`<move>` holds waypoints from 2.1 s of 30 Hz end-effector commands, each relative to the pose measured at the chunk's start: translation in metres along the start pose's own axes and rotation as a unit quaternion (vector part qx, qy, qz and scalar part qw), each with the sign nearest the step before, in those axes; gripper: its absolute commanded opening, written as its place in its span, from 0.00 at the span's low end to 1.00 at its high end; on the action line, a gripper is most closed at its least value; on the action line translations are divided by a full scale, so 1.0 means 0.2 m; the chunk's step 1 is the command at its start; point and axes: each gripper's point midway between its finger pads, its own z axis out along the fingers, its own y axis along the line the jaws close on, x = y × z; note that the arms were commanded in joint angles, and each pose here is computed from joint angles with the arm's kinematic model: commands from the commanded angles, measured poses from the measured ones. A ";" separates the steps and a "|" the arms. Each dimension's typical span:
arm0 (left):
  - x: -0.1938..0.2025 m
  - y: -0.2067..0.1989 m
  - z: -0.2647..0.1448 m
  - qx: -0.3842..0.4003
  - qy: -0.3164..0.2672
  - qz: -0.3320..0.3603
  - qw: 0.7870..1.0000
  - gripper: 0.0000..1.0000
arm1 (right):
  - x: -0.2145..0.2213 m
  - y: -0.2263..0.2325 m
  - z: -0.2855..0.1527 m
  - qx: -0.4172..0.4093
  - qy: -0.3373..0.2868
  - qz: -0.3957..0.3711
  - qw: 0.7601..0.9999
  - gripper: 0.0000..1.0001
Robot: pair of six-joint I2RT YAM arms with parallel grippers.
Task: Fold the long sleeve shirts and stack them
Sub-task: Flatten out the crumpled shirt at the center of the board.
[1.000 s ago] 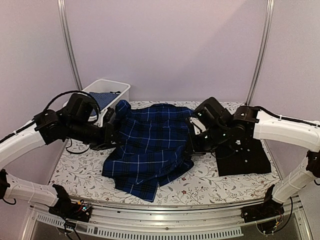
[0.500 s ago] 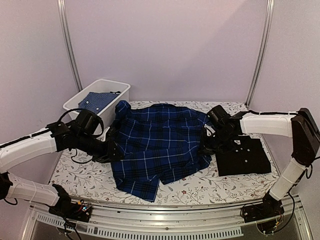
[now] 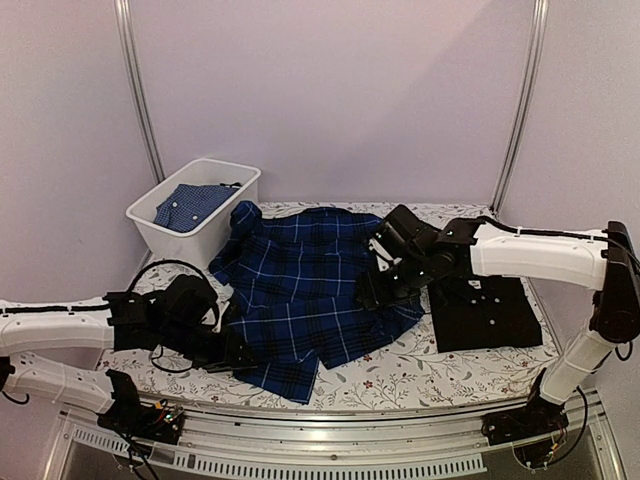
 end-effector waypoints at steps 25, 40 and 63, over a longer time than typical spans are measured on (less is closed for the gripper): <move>-0.01 -0.09 0.19 0.011 0.007 0.020 1.000 0.40 | 0.37 0.22 0.50 0.014 0.057 -0.196 0.979 0.70; 0.00 -0.06 0.21 0.008 0.012 0.021 1.000 0.40 | 0.51 0.27 0.27 -0.016 0.071 -0.151 0.986 0.03; -0.25 0.19 -0.20 -0.109 -0.166 -0.075 0.977 0.41 | 0.52 0.31 -0.12 0.012 0.003 -0.004 1.000 0.64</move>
